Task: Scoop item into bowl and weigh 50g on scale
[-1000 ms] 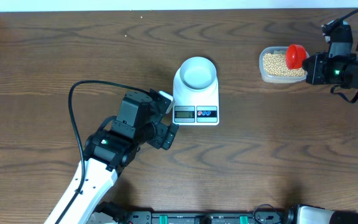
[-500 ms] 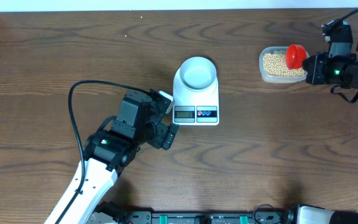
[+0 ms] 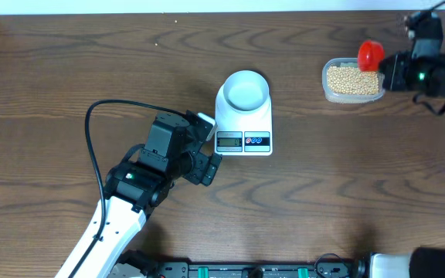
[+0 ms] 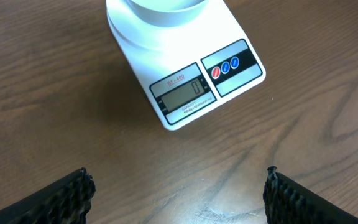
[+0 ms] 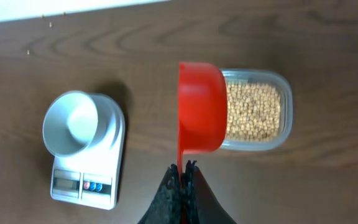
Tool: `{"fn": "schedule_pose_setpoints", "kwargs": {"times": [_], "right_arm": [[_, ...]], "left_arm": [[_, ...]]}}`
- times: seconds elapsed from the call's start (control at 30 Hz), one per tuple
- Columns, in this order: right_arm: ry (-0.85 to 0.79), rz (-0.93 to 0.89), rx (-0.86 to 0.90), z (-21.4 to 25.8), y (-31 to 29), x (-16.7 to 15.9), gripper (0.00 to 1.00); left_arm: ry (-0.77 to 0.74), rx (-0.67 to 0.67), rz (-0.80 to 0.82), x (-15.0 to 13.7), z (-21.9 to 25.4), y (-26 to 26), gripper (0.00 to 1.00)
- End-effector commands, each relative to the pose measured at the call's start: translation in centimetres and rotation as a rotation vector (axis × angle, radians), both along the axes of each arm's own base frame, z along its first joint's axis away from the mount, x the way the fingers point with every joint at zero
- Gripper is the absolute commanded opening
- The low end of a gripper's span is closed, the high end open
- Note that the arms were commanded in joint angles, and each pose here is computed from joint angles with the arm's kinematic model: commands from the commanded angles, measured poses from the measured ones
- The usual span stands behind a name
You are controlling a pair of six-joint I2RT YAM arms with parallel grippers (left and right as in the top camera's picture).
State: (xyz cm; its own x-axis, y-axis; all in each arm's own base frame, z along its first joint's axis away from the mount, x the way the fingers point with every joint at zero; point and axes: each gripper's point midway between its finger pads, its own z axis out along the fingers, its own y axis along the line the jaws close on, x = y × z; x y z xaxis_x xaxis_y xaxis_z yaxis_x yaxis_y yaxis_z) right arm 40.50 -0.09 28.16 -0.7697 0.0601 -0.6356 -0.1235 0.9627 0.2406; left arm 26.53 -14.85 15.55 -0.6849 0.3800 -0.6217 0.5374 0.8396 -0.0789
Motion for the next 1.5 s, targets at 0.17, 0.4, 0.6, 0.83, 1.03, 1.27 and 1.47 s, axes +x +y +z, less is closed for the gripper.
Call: {"fn": "schedule_pose_setpoints", "kwargs": {"times": [0.17, 0.4, 0.6, 0.83, 1.03, 1.27, 1.47], "right_arm": [[0.172, -0.025, -0.127, -4.5, -3.3, 4.0, 0.01], [0.278, -0.015, -0.204, -8.7, -4.7, 4.5, 0.01], [0.309, -0.035, -0.24, -11.2, -5.7, 5.7, 0.01], [0.368, -0.031, -0.217, -14.2, -5.5, 6.3, 0.01], [0.399, 0.039, -0.078, -16.7, -3.1, 6.8, 0.01], [0.446, 0.068, 0.048, -18.8, -1.2, 6.9, 0.01], [0.434, 0.068, 0.137, -18.3, -0.8, 7.0, 0.01]], "left_arm": [[-0.013, -0.008, -0.007, 0.3, 0.7, -0.1, 0.89], [-0.013, -0.008, -0.007, 0.3, 0.7, -0.1, 0.89], [-0.013, -0.008, -0.007, 0.3, 0.7, -0.1, 0.89], [-0.013, -0.008, -0.007, 0.3, 0.7, -0.1, 0.89], [-0.013, -0.008, -0.007, 0.3, 0.7, -0.1, 0.89], [-0.013, -0.008, -0.007, 0.3, 0.7, -0.1, 0.89], [-0.011, -0.008, -0.008, 0.3, 0.7, -0.1, 0.89]]}}
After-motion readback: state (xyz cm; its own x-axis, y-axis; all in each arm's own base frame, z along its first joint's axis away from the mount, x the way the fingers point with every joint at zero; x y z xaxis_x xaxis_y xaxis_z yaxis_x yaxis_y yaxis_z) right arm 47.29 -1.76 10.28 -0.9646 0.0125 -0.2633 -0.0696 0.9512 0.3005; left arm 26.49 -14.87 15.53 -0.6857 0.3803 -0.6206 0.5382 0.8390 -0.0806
